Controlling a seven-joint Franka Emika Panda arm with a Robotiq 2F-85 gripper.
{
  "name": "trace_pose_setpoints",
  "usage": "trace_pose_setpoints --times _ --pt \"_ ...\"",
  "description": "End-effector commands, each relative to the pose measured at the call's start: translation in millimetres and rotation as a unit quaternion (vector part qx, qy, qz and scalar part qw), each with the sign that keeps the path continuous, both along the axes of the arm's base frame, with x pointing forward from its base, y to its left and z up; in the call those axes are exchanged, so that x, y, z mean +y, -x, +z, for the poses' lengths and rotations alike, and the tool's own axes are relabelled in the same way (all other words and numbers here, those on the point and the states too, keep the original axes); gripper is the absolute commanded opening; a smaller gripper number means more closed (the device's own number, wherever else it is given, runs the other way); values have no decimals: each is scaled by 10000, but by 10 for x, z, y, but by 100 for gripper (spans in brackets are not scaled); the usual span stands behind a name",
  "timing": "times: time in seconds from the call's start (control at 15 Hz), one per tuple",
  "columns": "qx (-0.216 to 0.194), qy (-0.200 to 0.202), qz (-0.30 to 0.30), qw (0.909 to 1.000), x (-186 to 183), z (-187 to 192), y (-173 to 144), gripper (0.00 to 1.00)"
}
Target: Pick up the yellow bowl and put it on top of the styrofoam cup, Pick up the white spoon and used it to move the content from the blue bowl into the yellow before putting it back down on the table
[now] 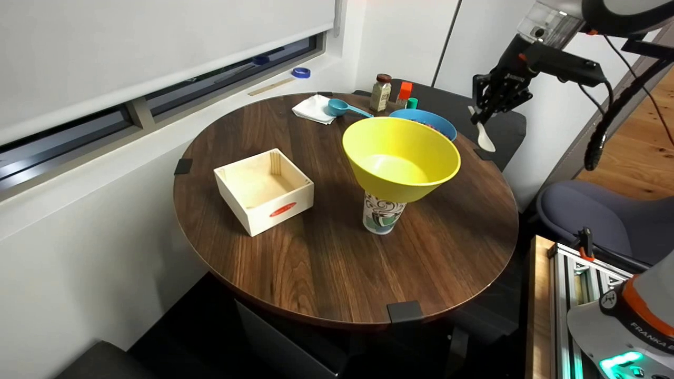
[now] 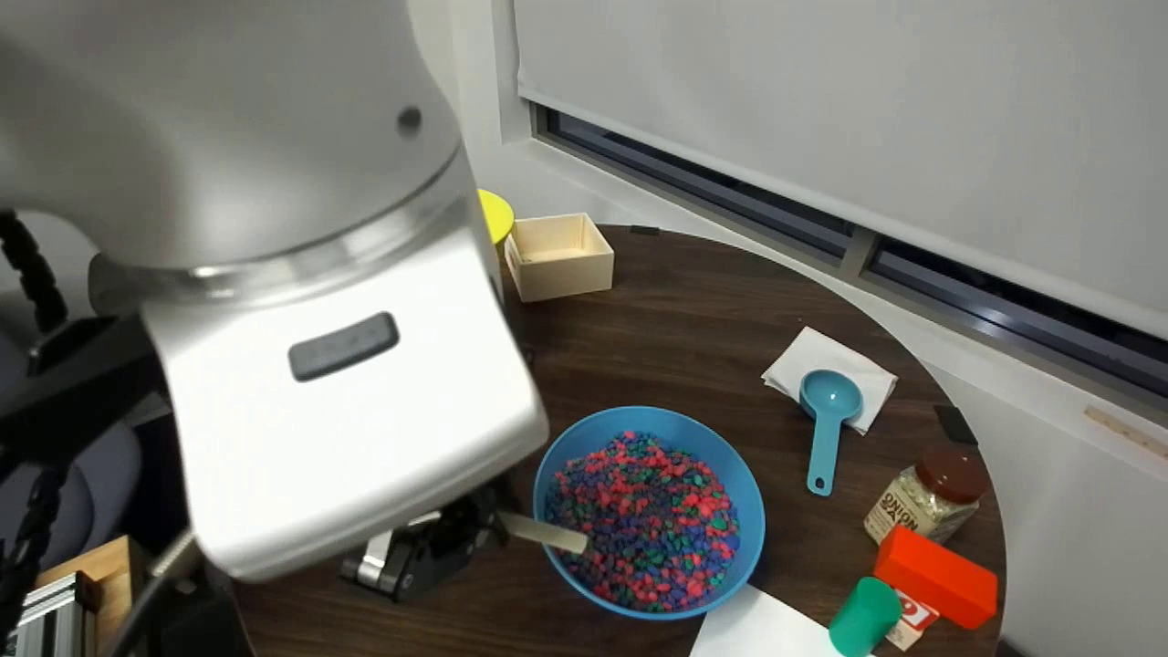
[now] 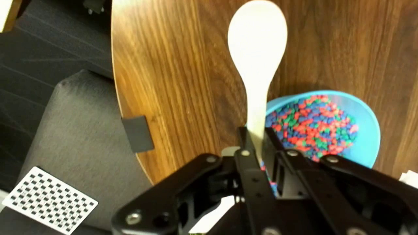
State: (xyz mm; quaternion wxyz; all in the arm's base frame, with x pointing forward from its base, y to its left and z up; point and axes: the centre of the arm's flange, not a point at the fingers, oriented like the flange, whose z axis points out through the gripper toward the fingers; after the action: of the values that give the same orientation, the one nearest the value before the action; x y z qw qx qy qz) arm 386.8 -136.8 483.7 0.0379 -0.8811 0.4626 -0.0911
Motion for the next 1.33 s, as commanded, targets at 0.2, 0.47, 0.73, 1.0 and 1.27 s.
trace_pose_setpoints --times 0.2,0.47,0.73,1.0,1.27 --pt "-92 1551 -236 9876 -271 146 -152 3" --pt "-446 2090 -220 9767 -316 106 -354 3" --pt "-928 2327 -201 9679 -300 32 -546 3" --pt "-1264 2347 -202 9636 -204 -109 -740 3" --pt "-1404 2345 -182 9618 -83 -266 -874 3"
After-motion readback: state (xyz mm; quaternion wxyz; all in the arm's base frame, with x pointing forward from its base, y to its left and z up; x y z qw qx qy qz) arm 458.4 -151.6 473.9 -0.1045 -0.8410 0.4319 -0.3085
